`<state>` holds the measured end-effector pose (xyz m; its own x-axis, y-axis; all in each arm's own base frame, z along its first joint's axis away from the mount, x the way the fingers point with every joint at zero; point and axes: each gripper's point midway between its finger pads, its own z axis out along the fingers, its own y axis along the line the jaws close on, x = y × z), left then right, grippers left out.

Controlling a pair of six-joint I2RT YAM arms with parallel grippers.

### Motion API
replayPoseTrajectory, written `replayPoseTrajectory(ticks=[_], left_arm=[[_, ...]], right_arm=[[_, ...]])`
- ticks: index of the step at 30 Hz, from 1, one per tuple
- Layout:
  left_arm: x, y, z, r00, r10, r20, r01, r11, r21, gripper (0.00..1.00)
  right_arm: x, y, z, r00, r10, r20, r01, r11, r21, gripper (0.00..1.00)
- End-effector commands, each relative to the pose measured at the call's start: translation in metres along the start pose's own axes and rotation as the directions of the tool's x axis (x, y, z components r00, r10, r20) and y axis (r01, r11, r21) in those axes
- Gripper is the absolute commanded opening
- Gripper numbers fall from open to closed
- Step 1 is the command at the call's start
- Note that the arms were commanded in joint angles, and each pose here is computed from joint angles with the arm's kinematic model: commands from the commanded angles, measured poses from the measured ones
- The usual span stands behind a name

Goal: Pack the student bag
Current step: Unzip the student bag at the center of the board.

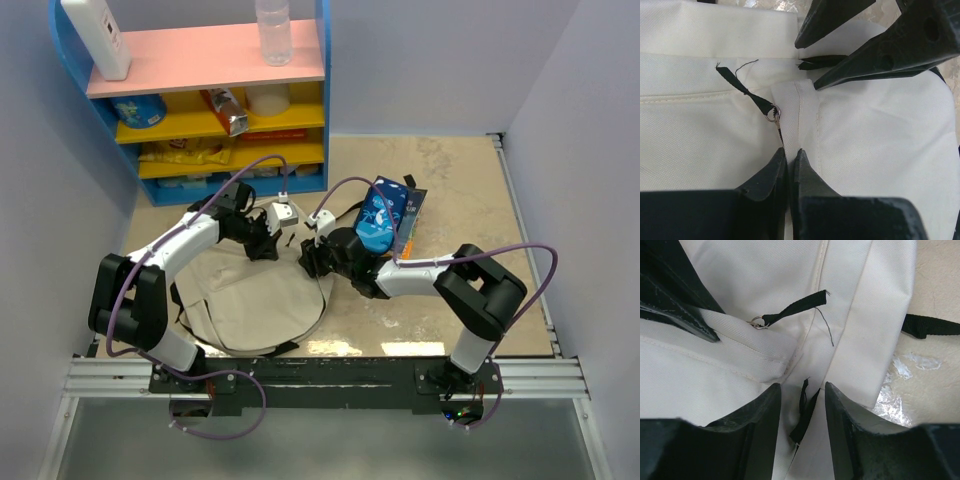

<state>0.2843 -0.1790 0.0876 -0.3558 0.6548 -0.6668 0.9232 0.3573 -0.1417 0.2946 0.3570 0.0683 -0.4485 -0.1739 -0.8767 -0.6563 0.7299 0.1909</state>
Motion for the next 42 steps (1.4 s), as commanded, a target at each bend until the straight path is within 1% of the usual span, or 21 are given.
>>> replayPoseTrajectory(ticks=[1, 4, 8, 11, 15, 20, 24, 27, 28, 30, 31, 33, 42], left_arm=[[-0.034, 0.0, -0.015, 0.992, 0.069, 0.101, -0.068, 0.998, -0.014, 0.0], [-0.033, 0.001, -0.015, 0.993, 0.068, 0.101, -0.067, 0.998, -0.015, 0.0], [-0.033, -0.002, -0.016, 0.992, 0.073, 0.103, -0.072, 0.997, -0.008, 0.0], [-0.034, -0.006, -0.019, 0.992, 0.082, 0.097, -0.082, 0.997, 0.002, 0.0], [-0.033, -0.009, -0.023, 0.99, 0.108, 0.093, -0.11, 0.994, 0.018, 0.0], [-0.028, -0.007, -0.025, 0.991, 0.108, 0.08, -0.11, 0.994, 0.021, 0.0], [-0.028, -0.007, -0.024, 0.992, 0.103, 0.078, -0.105, 0.994, 0.021, 0.0], [-0.029, -0.006, -0.024, 0.992, 0.102, 0.079, -0.104, 0.994, 0.02, 0.0], [-0.029, -0.006, -0.024, 0.991, 0.103, 0.08, -0.105, 0.994, 0.018, 0.0], [-0.029, -0.005, -0.024, 0.992, 0.101, 0.08, -0.102, 0.995, 0.012, 0.0], [-0.03, -0.004, -0.023, 0.991, 0.102, 0.082, -0.103, 0.995, 0.012, 0.0], [-0.029, -0.004, -0.022, 0.992, 0.095, 0.081, -0.096, 0.995, 0.013, 0.0], [-0.02, 0.004, -0.014, 0.995, 0.079, 0.056, -0.079, 0.997, -0.008, 0.0]], right_arm=[[-0.016, 0.007, 0.002, 0.999, 0.017, 0.044, -0.016, 1.0, -0.024, 0.4], [-0.014, 0.007, 0.002, 0.999, 0.021, 0.04, -0.02, 0.999, -0.029, 0.36], [-0.013, 0.011, 0.002, 0.999, 0.02, 0.046, -0.018, 0.998, -0.055, 0.33], [-0.012, 0.01, 0.001, 0.999, 0.007, 0.053, -0.004, 0.998, -0.055, 0.33], [-0.009, 0.016, 0.0, 0.999, -0.013, 0.049, 0.018, 0.995, -0.097, 0.33], [-0.008, 0.022, 0.0, 0.999, -0.016, 0.044, 0.022, 0.99, -0.138, 0.33], [-0.007, 0.024, 0.002, 0.999, -0.003, 0.043, 0.01, 0.989, -0.15, 0.28], [-0.007, 0.023, 0.002, 0.999, 0.007, 0.042, -0.001, 0.989, -0.148, 0.19], [-0.008, 0.024, 0.001, 0.999, 0.009, 0.046, -0.002, 0.989, -0.15, 0.15], [-0.008, 0.023, -0.001, 0.999, 0.011, 0.044, -0.004, 0.989, -0.15, 0.09], [-0.008, 0.023, -0.002, 0.999, 0.012, 0.042, -0.006, 0.989, -0.15, 0.05], [-0.012, 0.023, -0.006, 0.999, 0.014, 0.05, -0.006, 0.989, -0.149, 0.0], [-0.036, 0.022, -0.032, 0.994, 0.012, 0.113, 0.002, 0.992, -0.127, 0.0]])
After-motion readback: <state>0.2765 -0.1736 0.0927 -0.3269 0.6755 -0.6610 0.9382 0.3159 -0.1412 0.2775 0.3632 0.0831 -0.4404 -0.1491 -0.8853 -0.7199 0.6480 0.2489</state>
